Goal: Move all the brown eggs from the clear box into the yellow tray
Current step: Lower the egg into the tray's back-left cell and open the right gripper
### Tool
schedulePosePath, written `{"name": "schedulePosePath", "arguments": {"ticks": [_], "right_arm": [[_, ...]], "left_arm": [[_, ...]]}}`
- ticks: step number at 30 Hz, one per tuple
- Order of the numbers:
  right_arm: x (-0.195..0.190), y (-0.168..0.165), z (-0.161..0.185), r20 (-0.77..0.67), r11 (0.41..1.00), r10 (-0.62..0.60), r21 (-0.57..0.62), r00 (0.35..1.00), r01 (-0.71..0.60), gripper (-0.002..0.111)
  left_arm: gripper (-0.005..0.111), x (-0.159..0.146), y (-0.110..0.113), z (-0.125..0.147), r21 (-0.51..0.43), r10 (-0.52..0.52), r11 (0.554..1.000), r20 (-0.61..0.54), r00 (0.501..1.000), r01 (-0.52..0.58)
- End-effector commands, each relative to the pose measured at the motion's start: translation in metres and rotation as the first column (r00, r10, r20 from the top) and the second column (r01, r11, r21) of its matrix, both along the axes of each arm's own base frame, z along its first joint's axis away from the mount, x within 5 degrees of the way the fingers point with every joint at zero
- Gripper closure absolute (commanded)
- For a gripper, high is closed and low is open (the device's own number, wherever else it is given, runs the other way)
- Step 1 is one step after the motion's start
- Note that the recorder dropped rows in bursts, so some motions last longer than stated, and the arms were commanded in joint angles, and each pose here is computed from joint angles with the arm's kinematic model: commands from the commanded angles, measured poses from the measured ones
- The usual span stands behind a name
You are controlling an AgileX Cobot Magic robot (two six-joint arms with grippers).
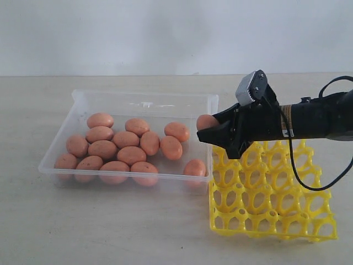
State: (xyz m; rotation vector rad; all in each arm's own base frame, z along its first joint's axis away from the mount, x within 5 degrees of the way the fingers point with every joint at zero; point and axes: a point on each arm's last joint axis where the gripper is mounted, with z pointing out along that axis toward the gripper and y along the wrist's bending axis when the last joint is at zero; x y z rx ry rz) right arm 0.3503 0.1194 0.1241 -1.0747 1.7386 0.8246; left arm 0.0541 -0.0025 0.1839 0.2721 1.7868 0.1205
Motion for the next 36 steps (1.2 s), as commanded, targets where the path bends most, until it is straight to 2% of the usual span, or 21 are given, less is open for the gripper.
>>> {"name": "schedulePosePath", "arguments": {"ticks": [1, 7, 13, 22, 28, 30, 36], "right_arm": [[0.004, -0.015, -0.001, -0.060, 0.999, -0.047, 0.015, 0.997, 0.048, 0.108], [0.009, -0.034, -0.001, -0.153, 0.988, -0.137, 0.043, 0.979, 0.145, 0.108], [0.007, -0.023, -0.001, -0.135, 0.992, -0.117, 0.029, 0.984, 0.122, 0.108], [0.011, -0.022, -0.006, -0.139, 0.983, -0.183, -0.019, 0.973, 0.182, 0.108], [0.007, -0.021, -0.007, -0.136, 0.990, -0.140, -0.035, 0.981, 0.136, 0.107], [0.007, -0.021, -0.007, -0.135, 0.990, -0.139, -0.035, 0.981, 0.135, 0.100], [0.008, -0.021, -0.007, -0.144, 0.989, -0.145, -0.028, 0.979, 0.142, 0.061]], "left_arm": [[0.111, 0.000, 0.000, 0.001, -0.008, -0.005, 1.000, 0.009, 1.000, 0.005], [0.111, 0.000, 0.000, 0.001, -0.008, -0.005, 1.000, 0.009, 1.000, 0.005], [0.111, 0.000, 0.000, 0.001, -0.008, -0.005, 1.000, 0.009, 1.000, 0.005], [0.111, 0.000, 0.000, 0.001, -0.008, -0.005, 1.000, 0.009, 1.000, 0.005], [0.111, 0.000, 0.000, 0.001, -0.008, -0.005, 1.000, 0.009, 1.000, 0.005], [0.111, 0.000, 0.000, 0.001, -0.008, -0.005, 1.000, 0.009, 1.000, 0.005], [0.111, 0.000, 0.000, 0.001, -0.008, -0.005, 1.000, 0.009, 1.000, 0.005]]}}
